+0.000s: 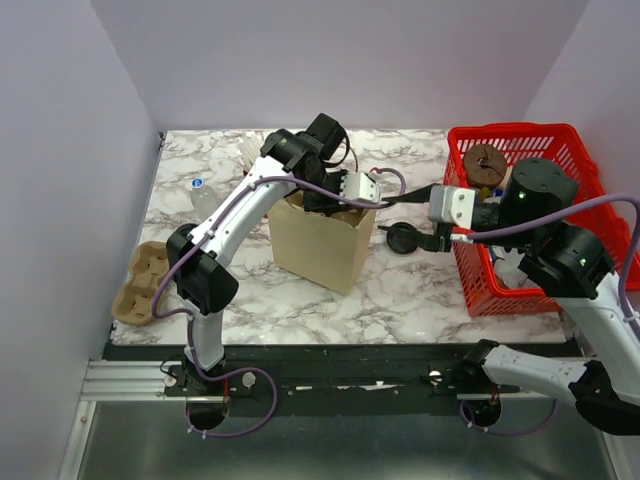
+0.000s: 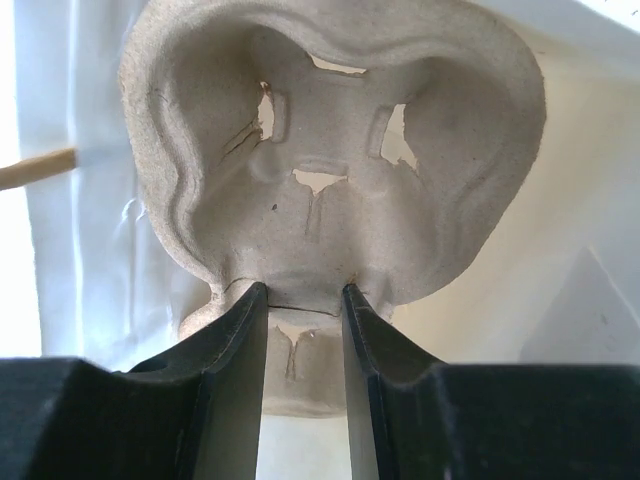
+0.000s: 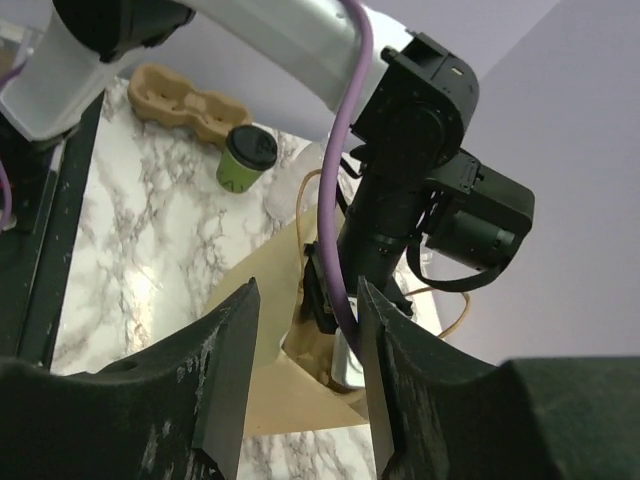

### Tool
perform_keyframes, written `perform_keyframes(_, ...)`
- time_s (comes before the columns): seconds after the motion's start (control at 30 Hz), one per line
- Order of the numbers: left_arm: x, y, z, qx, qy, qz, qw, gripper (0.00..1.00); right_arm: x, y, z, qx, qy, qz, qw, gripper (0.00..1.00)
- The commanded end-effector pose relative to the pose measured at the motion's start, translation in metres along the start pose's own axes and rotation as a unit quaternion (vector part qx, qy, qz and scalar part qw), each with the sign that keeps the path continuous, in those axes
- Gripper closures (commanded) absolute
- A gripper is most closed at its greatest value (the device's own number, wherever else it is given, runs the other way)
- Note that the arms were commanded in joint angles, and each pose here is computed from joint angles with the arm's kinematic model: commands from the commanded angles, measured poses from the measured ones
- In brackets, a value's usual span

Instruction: Pack the takeout coffee

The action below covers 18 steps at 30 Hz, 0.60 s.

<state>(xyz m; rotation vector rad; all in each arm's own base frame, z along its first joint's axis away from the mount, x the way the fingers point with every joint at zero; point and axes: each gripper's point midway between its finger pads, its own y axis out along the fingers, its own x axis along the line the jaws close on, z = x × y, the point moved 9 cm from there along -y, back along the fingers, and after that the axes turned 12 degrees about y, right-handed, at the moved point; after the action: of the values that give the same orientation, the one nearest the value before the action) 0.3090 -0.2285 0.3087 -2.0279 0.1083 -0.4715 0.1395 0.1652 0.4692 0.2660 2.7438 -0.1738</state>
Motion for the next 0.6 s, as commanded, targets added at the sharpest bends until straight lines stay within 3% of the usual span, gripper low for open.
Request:
perform_keyframes(0.0,-0.024,0.001,0.006,0.017,-0.047,0.081,0.995,1.00,0.014,0.012,0.031,0.031,-0.016,-0.055,0.998,0.49)
perform_keyframes(0.1,-0.024,0.002,0.008,0.015,-0.062,0.085,0.994,1.00,0.012,0.022,0.044,0.036,-0.039,-0.048,0.997,0.51)
perform_keyframes(0.13,-0.024,0.002,0.008,0.012,-0.066,0.085,0.994,1.00,0.005,0.022,0.045,0.046,-0.049,-0.009,0.998,0.50)
perform_keyframes(0.17,-0.025,0.001,0.010,0.009,-0.072,0.085,0.994,1.00,-0.003,0.019,0.032,0.014,-0.051,0.037,0.998,0.41)
perform_keyframes(0.23,-0.027,-0.001,0.010,0.007,-0.077,0.087,0.993,1.00,-0.019,0.012,0.019,0.002,-0.044,0.123,0.991,0.36)
perform_keyframes(0.3,-0.028,0.001,0.013,0.008,-0.081,0.089,0.993,1.00,-0.025,0.007,0.001,-0.015,-0.039,0.142,0.989,0.32)
perform_keyframes(0.43,-0.027,0.006,0.016,0.012,-0.092,0.086,0.992,1.00,-0.026,-0.007,-0.048,-0.071,-0.047,0.115,0.990,0.28)
perform_keyframes(0.57,-0.024,0.008,0.017,0.011,-0.112,0.089,0.990,1.00,-0.017,-0.009,-0.051,-0.063,-0.041,0.065,0.995,0.27)
